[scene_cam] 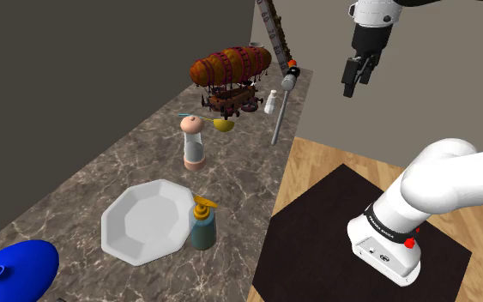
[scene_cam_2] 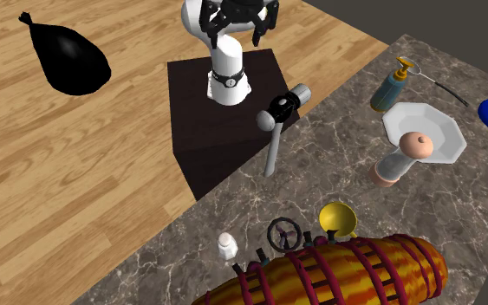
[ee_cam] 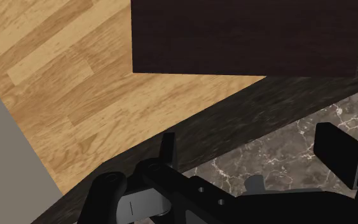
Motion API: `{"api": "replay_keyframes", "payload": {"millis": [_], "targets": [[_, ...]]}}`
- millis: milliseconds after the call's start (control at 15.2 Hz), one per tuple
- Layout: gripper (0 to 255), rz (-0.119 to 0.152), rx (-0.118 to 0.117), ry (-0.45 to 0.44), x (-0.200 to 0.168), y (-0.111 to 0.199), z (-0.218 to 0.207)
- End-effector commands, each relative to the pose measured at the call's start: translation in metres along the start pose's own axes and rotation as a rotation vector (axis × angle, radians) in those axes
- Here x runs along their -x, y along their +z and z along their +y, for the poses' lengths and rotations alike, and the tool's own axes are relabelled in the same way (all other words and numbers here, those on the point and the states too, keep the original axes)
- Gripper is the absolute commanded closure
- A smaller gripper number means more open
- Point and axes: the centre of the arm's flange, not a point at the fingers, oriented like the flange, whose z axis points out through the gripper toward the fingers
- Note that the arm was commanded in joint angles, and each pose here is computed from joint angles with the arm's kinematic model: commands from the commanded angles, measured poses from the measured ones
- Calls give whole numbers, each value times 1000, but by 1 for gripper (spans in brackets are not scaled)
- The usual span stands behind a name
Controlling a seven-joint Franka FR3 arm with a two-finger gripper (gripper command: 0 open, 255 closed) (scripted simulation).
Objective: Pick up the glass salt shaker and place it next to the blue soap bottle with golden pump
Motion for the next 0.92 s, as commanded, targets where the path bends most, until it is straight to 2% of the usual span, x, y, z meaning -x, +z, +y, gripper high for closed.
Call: {"api": "replay_keyframes", "payload": {"millis": [0,858], "targets": [[0,0,0,0,0,0,0],[0,66,-92,10,-143,63,61]]}}
